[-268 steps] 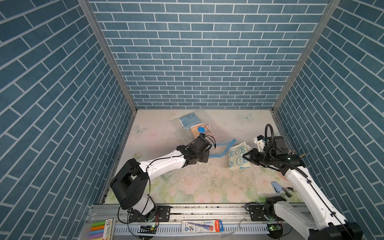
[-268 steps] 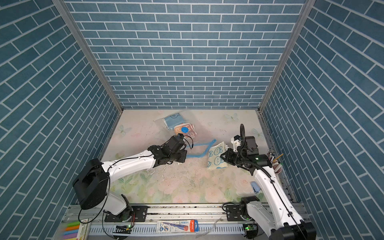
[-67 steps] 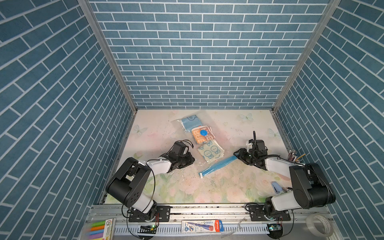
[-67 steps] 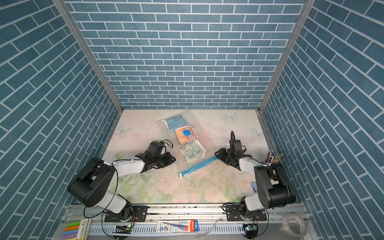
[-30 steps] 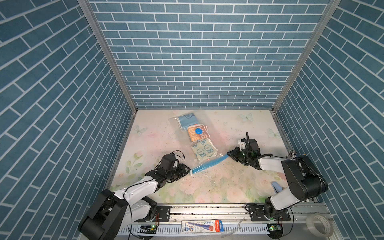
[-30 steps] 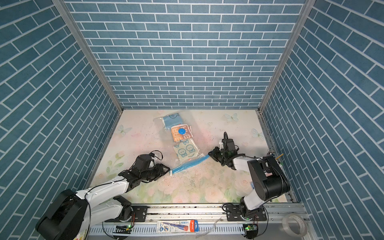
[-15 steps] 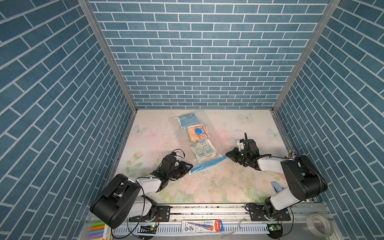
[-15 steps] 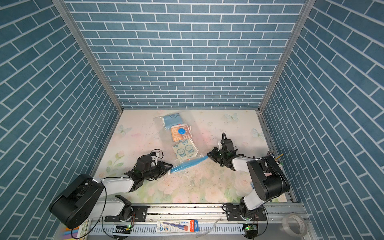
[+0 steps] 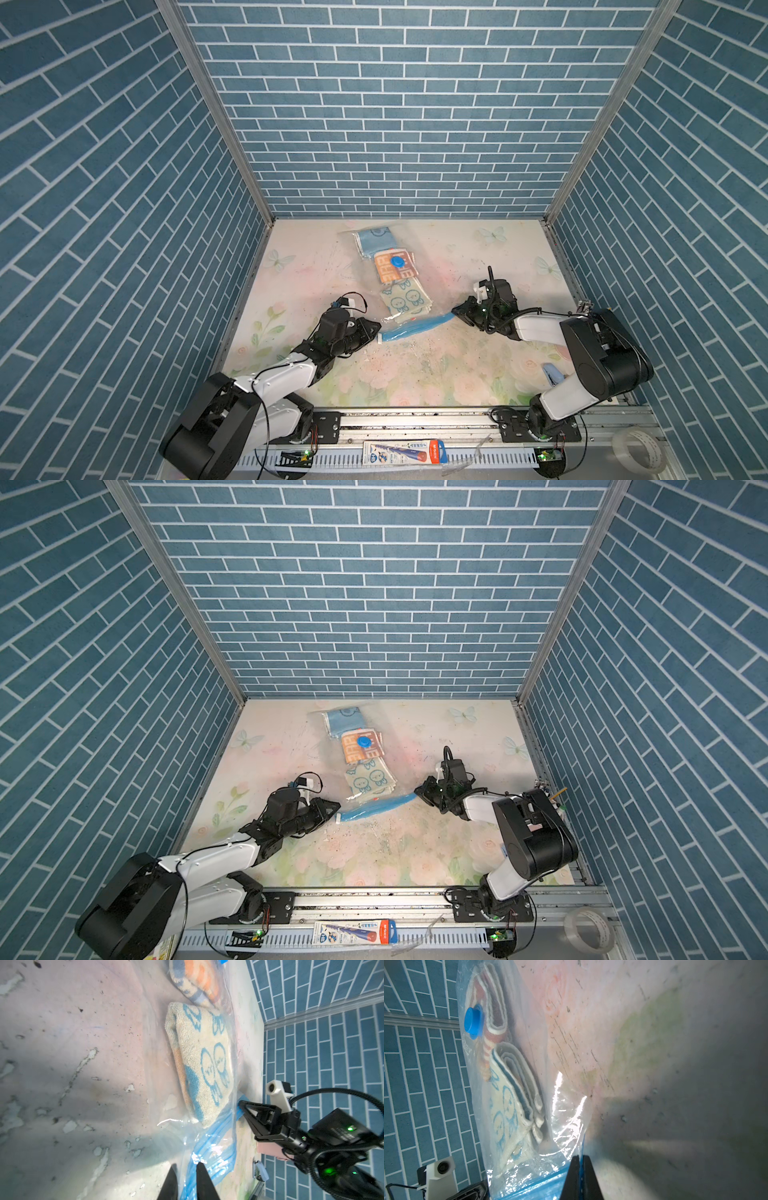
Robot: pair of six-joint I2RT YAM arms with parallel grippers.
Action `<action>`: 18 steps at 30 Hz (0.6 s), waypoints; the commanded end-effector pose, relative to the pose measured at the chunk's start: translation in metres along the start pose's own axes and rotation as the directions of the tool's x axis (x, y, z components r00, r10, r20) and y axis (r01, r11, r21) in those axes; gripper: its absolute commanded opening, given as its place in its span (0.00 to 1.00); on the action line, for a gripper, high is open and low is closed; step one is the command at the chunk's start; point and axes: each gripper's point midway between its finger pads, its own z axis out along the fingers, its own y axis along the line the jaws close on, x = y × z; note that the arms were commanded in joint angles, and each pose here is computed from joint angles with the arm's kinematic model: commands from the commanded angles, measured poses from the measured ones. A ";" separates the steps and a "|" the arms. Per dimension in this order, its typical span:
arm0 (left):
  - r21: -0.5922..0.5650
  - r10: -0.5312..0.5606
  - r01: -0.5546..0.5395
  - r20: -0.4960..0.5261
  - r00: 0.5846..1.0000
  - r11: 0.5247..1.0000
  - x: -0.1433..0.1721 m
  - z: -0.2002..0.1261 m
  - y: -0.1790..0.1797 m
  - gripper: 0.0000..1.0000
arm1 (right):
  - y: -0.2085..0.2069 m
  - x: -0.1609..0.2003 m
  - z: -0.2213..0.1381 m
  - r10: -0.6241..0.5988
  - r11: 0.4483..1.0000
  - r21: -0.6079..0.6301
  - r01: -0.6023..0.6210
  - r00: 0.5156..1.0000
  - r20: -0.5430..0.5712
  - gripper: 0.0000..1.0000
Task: Place the folded towel into the vacuum bag
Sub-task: Adjust the vacuum bag at the center of the board.
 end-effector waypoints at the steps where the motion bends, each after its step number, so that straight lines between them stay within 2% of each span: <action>1: 0.007 0.012 -0.012 -0.001 1.000 1.000 -0.004 0.004 -0.004 0.10 | 0.006 -0.004 0.002 -0.018 1.000 0.003 0.018 1.000 0.001 0.06; 4: 0.007 0.017 -0.017 0.003 1.000 1.000 -0.006 0.003 -0.007 0.01 | 0.010 -0.006 -0.002 -0.023 1.000 -0.001 0.023 1.000 0.011 0.07; 7: -0.010 0.037 -0.037 0.008 0.999 0.999 -0.008 -0.003 -0.009 0.00 | 0.016 -0.011 -0.008 -0.029 1.000 -0.009 0.029 0.999 0.032 0.09; 10: -0.030 0.041 -0.041 0.021 0.999 0.999 -0.009 -0.008 -0.009 0.00 | 0.025 -0.014 -0.014 -0.028 0.999 -0.025 0.029 0.999 0.042 0.17; 15: -0.034 0.042 -0.040 0.043 0.998 0.999 -0.011 -0.008 -0.015 0.00 | 0.041 -0.013 -0.034 0.026 0.997 -0.073 -0.022 0.998 0.064 0.47; 18: -0.032 0.046 -0.044 0.053 0.998 0.999 -0.010 -0.003 -0.023 0.00 | 0.040 -0.009 -0.049 0.092 0.994 -0.060 -0.087 0.991 0.094 0.54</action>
